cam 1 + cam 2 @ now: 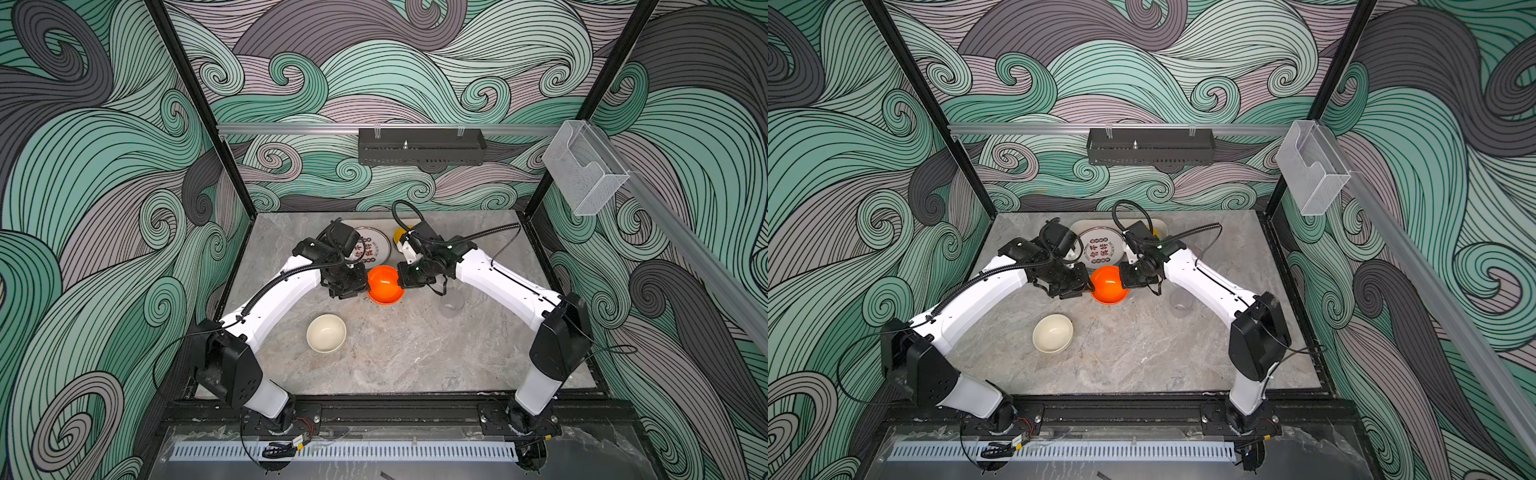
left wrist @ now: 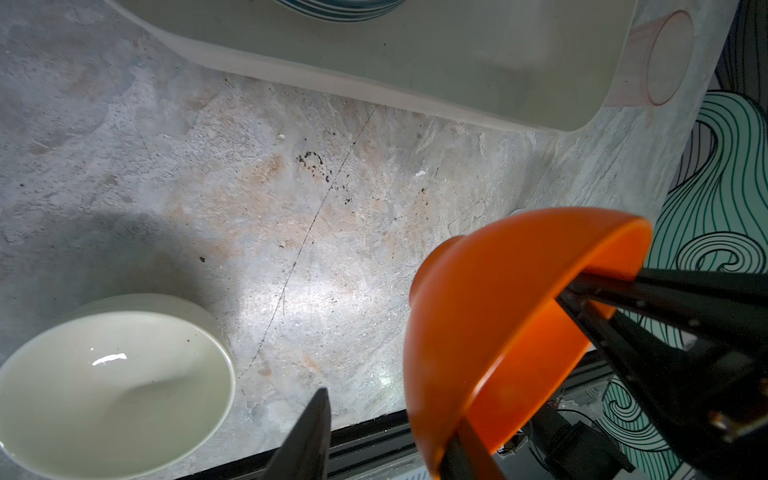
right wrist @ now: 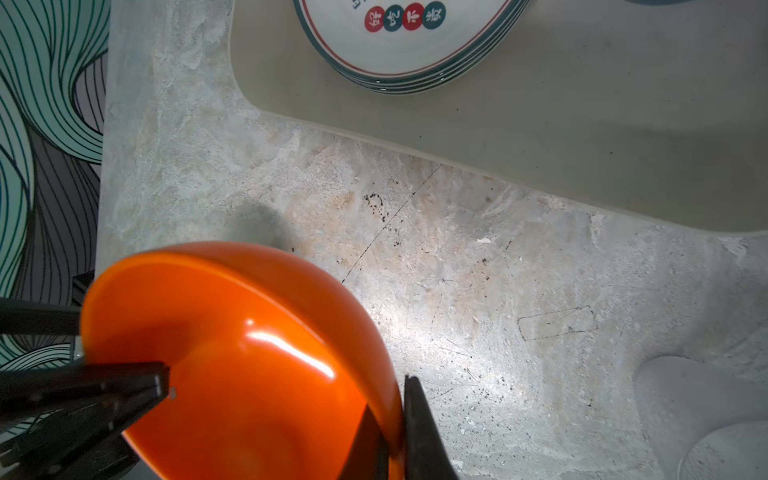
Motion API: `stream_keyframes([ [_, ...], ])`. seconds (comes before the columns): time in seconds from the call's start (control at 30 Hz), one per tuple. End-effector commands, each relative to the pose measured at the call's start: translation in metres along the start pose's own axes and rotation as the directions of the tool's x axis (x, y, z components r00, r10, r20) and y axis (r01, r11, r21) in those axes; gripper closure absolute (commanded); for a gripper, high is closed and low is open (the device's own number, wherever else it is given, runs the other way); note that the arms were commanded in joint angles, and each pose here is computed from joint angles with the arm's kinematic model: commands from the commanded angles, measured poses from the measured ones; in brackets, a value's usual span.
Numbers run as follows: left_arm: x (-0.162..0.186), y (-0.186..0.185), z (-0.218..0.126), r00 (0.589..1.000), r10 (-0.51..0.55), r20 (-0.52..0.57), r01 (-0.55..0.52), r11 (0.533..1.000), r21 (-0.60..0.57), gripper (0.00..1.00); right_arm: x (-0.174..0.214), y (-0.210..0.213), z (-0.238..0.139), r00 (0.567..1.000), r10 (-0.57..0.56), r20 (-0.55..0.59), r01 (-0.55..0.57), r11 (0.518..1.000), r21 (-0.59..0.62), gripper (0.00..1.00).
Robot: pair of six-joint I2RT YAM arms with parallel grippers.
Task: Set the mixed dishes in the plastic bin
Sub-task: 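Carry the orange bowl toward the cream bin with the right gripper, then lower the orange bowl onto the yellow bowl and open the right gripper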
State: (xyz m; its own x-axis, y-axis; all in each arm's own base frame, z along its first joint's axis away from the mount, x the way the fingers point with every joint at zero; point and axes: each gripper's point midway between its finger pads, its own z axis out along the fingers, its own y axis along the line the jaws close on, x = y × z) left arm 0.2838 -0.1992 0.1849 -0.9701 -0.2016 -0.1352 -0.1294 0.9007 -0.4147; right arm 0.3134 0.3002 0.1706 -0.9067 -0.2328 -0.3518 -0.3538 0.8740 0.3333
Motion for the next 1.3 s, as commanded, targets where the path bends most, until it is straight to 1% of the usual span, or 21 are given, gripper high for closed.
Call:
stream_keyframes([
  [0.0, -0.002, -0.003, -0.007, 1.0, -0.008, 0.025, 0.007, 1.0, 0.024, 0.53, -0.01, -0.012, -0.008, 0.999, -0.035, 0.019, 0.034, 0.997, 0.075, 0.95],
  [0.2, -0.001, 0.001, -0.016, 0.998, 0.0, 0.068, -0.002, 0.999, 0.033, 0.45, -0.016, -0.03, -0.003, 0.999, -0.034, 0.001, 0.034, 0.99, 0.134, 0.96],
  [0.27, 0.001, 0.002, -0.025, 0.996, 0.003, 0.093, -0.007, 0.999, 0.046, 0.45, -0.02, -0.037, -0.002, 0.999, -0.034, 0.003, 0.033, 0.987, 0.157, 0.97],
  [0.4, 0.007, 0.014, -0.027, 0.994, -0.005, 0.105, 0.003, 1.0, 0.027, 0.45, -0.031, -0.053, -0.003, 1.0, -0.019, 0.008, 0.017, 0.981, 0.195, 0.97],
  [0.6, 0.016, 0.04, -0.031, 0.991, -0.038, 0.126, 0.041, 0.999, -0.02, 0.45, -0.055, -0.085, -0.006, 0.998, 0.048, 0.04, -0.056, 0.973, 0.225, 0.97],
  [0.77, 0.026, 0.064, -0.032, 0.987, -0.066, 0.146, 0.074, 0.996, -0.054, 0.45, -0.082, -0.114, -0.007, 0.989, 0.122, 0.082, -0.138, 0.96, 0.243, 0.97],
  [1.07, 0.04, 0.094, -0.034, 0.981, -0.123, 0.151, 0.137, 0.987, -0.087, 0.45, -0.132, -0.141, -0.003, 0.967, 0.2, 0.157, -0.233, 0.944, 0.235, 0.96],
  [1.27, 0.044, 0.104, -0.036, 0.977, -0.146, 0.153, 0.162, 0.982, -0.098, 0.45, -0.155, -0.157, 0.011, 0.952, 0.248, 0.179, -0.286, 0.931, 0.229, 0.96],
])
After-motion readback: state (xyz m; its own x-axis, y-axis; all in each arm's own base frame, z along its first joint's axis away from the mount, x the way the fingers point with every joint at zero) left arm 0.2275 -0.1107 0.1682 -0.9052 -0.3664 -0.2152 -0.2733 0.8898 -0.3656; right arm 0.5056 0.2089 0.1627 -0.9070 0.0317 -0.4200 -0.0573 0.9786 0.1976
